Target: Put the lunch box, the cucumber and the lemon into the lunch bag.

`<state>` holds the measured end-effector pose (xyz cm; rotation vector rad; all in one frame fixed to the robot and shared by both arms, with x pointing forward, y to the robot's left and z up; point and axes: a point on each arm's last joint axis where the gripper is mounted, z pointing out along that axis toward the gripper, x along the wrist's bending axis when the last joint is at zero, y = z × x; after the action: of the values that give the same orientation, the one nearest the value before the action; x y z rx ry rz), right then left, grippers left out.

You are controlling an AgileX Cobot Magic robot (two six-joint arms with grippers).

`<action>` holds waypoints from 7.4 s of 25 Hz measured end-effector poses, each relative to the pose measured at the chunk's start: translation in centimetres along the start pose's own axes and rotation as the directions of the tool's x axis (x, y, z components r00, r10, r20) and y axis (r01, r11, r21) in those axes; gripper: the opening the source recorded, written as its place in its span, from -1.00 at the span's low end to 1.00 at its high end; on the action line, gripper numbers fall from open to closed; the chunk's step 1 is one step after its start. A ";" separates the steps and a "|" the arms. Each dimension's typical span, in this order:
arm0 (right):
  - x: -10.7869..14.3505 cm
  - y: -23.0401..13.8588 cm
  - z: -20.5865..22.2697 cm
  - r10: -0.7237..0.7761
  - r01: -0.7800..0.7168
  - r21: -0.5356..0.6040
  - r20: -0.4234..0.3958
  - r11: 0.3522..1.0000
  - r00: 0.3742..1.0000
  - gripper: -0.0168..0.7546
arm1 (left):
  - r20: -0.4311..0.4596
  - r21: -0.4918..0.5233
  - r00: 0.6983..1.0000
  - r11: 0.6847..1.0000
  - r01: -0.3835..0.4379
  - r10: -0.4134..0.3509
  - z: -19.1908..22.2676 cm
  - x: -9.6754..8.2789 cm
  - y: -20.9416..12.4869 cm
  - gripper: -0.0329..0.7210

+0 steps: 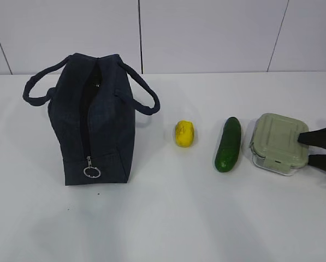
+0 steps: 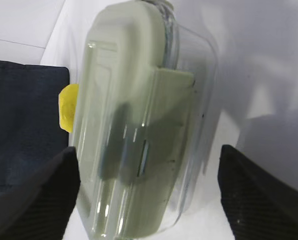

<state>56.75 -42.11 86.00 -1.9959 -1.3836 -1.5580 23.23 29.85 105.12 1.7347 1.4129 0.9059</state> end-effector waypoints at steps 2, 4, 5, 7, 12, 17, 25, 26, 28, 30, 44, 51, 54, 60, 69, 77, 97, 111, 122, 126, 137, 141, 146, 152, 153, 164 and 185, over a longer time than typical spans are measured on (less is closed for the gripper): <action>0.2 -0.1 0.6 -0.013 0.013 0.006 -0.007 1.000 1.000 0.73 | 0.000 0.000 1.000 1.000 0.000 0.000 0.0 0.0 0.0 -0.28; 0.4 0.0 1.0 -0.025 0.025 0.002 -0.014 1.000 1.000 0.73 | 0.000 0.000 1.000 1.000 0.000 0.000 0.0 0.0 0.0 -0.28; 0.6 0.1 1.2 -0.036 0.036 0.005 -0.017 0.999 0.999 0.73 | 0.000 0.000 1.000 1.000 0.000 0.000 0.0 0.0 0.0 -0.28; 0.7 0.5 1.3 -0.057 0.057 0.000 -0.019 0.998 0.998 0.73 | 0.000 0.000 1.000 1.000 0.000 0.000 0.0 0.0 0.0 -0.28; 1.1 1.2 1.4 -0.088 0.087 -0.008 -0.022 0.996 0.996 0.73 | 0.000 0.000 1.000 1.000 0.000 0.000 0.0 0.0 0.0 -0.28; 0.9 1.3 1.5 -0.086 0.086 -0.007 -0.020 0.996 0.996 0.73 | 0.000 0.000 1.000 1.000 0.000 0.000 0.0 0.0 0.0 -0.28; 0.5 1.0 1.8 -0.059 0.059 0.005 -0.020 0.998 0.998 0.73 | 0.000 0.000 1.000 1.000 0.000 0.000 0.0 0.0 0.0 -0.28; 0.5 1.0 1.8 -0.060 0.060 0.007 -0.020 0.998 0.998 0.73 | 0.000 0.000 1.000 1.000 0.000 0.000 0.0 0.0 0.0 -0.28; 0.5 1.0 1.9 -0.059 0.059 0.011 -0.023 0.998 0.998 0.73 | 0.000 0.000 1.000 1.000 0.000 0.000 0.0 0.0 0.0 -0.28; 0.4 0.9 1.9 -0.053 0.053 0.013 -0.023 0.998 0.998 0.73 | 0.000 0.000 1.000 1.000 0.000 0.000 0.0 0.0 0.0 -0.28; -0.1 0.8 2.2 -0.034 0.035 0.021 -0.022 0.999 0.999 0.70 | 0.000 0.000 1.000 1.000 0.000 0.000 0.0 0.0 0.0 -0.28; -0.2 0.7 2.2 -0.038 0.038 0.036 -0.019 0.999 0.999 0.60 | 0.000 0.000 1.000 1.000 0.000 0.000 0.0 0.0 0.0 -0.28; -0.2 0.6 2.2 -0.036 0.036 0.043 -0.019 0.998 0.999 0.54 | 0.000 0.000 1.000 1.000 0.000 0.000 0.0 0.0 0.0 -0.28; -0.1 0.6 2.2 -0.034 0.036 0.046 -0.029 0.998 0.999 0.36 | 0.000 0.000 1.000 1.000 0.000 0.000 0.0 0.0 0.0 -0.28; -0.1 0.6 2.2 -0.038 0.040 0.056 -0.032 0.998 0.999 0.32 | 0.000 0.000 1.000 1.000 0.000 0.000 0.0 0.0 0.0 -0.28; 0.0 0.5 2.2 -0.040 0.043 0.063 -0.046 0.997 0.998 0.08 | 0.000 0.000 1.000 1.000 0.000 0.000 0.0 0.0 0.0 -0.28; 0.1 0.3 2.1 -0.018 0.023 0.094 -0.049 0.995 0.999 0.06 | 0.000 0.000 1.000 1.000 0.000 0.000 0.0 0.0 0.0 -0.28; 1.2 0.8 1.4 -0.066 0.064 0.109 0.011 0.992 0.998 0.06 | 0.014 0.053 1.000 0.998 -0.025 0.025 0.7 0.0 0.4 -0.28; 1.8 0.5 2.4 -0.074 0.073 0.138 0.002 0.988 0.997 0.06 | 0.149 0.332 0.986 0.943 0.027 -0.080 6.2 -0.2 6.3 -0.27; 1.9 0.4 2.6 -0.079 0.078 0.147 0.000 0.986 0.997 0.06 | 0.165 0.384 0.978 0.921 0.058 -0.130 9.6 0.0 9.0 -0.27; 2.0 0.4 2.7 -0.079 0.079 0.148 -0.001 0.986 0.997 0.06 | 0.362 0.477 0.905 0.878 0.028 -0.226 22.1 -0.8 15.7 0.18; 2.0 0.4 2.6 -0.081 0.080 0.147 -0.001 0.986 0.997 0.06 | 0.382 0.470 0.893 0.882 0.035 -0.239 25.8 -0.6 18.1 0.21; 2.0 0.4 2.6 -0.082 0.081 0.148 -0.001 0.986 0.997 0.06 | 0.414 0.476 0.872 0.879 0.036 -0.260 29.2 -0.7 19.5 0.21; 2.0 0.4 2.6 -0.080 0.079 0.148 -0.001 0.986 0.997 0.06 | 0.450 0.513 0.845 0.858 0.021 -0.289 32.5 -1.5 19.2 0.22; 2.0 0.4 2.6 -0.081 0.080 0.149 -0.001 0.986 0.997 0.06 | 0.454 0.524 0.844 0.852 0.008 -0.287 33.0 -1.9 18.8 0.22; 2.0 0.4 2.6 -0.077 0.076 0.149 0.000 0.986 0.997 0.06 | 0.414 0.593 0.894 0.796 -0.122 -0.172 35.4 -2.8 16.6 -0.55; 2.1 0.3 2.6 -0.073 0.071 0.155 0.003 0.985 0.997 0.06 | 0.282 0.677 0.956 0.688 -0.261 0.084 33.2 -0.8 20.5 -0.88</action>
<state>58.57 -39.44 86.86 -1.8823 -1.5457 -1.4244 61.58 22.86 106.10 2.4901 1.5658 0.1970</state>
